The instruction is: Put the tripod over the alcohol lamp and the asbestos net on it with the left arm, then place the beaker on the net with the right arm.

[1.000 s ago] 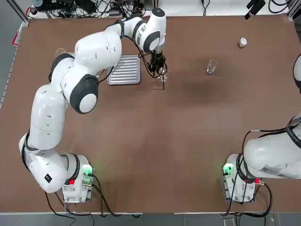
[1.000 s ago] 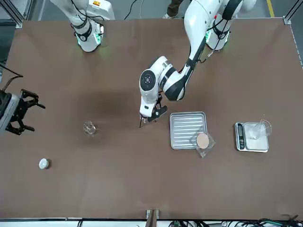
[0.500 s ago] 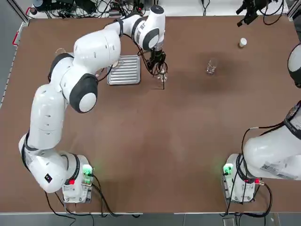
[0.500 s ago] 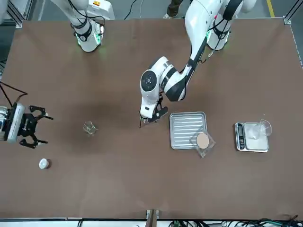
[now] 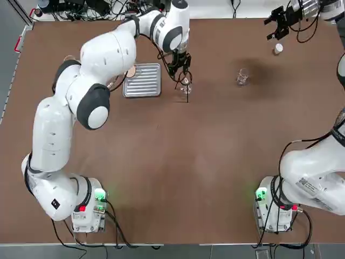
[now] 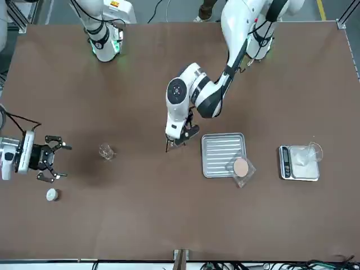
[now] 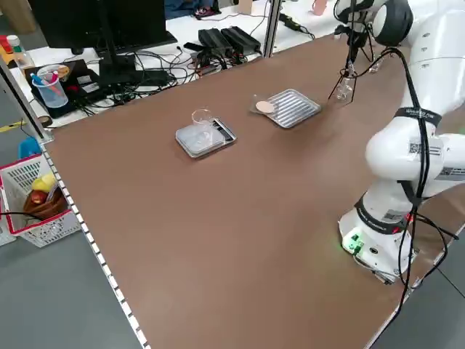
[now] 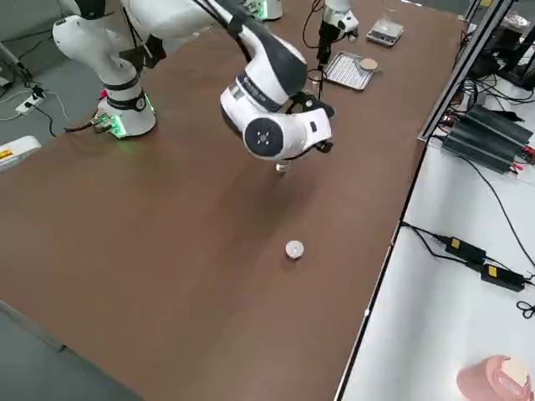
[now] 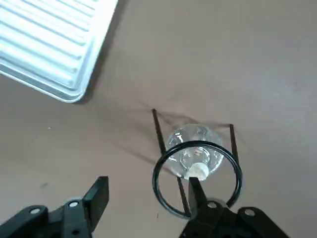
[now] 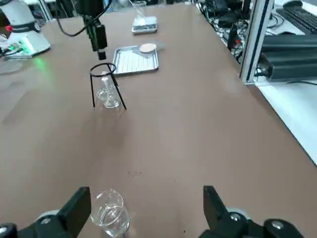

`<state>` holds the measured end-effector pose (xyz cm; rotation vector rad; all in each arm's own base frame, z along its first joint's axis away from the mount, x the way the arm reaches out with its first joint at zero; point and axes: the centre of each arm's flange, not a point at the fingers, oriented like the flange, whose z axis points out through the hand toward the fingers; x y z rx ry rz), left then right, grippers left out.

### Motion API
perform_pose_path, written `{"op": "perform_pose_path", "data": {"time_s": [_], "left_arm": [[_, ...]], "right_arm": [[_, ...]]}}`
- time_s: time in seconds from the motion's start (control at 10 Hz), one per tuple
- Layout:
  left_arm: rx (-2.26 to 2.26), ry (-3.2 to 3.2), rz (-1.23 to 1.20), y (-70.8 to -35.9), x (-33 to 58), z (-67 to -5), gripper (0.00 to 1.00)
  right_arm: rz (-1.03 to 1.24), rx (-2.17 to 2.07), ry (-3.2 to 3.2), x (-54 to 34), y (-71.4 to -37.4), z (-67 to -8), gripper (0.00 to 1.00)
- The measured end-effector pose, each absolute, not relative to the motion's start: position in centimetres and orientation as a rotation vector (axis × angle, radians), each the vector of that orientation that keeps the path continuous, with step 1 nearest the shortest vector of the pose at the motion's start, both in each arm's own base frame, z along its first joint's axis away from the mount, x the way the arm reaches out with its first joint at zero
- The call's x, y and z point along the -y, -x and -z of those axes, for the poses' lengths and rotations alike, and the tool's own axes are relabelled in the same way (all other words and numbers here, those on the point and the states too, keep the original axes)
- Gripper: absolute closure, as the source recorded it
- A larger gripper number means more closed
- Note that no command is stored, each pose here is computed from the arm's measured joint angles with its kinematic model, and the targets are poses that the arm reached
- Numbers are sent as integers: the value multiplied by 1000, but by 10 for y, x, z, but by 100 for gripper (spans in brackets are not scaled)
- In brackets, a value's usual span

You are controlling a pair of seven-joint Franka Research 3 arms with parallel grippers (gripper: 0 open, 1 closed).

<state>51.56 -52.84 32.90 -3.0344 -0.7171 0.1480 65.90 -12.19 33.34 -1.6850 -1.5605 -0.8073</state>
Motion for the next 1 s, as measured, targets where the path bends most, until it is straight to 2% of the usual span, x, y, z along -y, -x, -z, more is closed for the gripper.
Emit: {"op": "perform_pose_path", "data": {"time_s": [0.3, 0.7, 1.0], "left_arm": [[626, 3059, -146, -569, 440, -380, 33], [467, 3197, -249, -650, 250, -394, 32], [269, 3321, -194, -686, 120, -380, 32]], "right_arm": [[919, 1501, 1538, 118, -643, -274, 0], [985, 1466, 1445, 126, -614, -208, 0], [1083, 1465, 1389, 129, -602, -165, 0]]}}
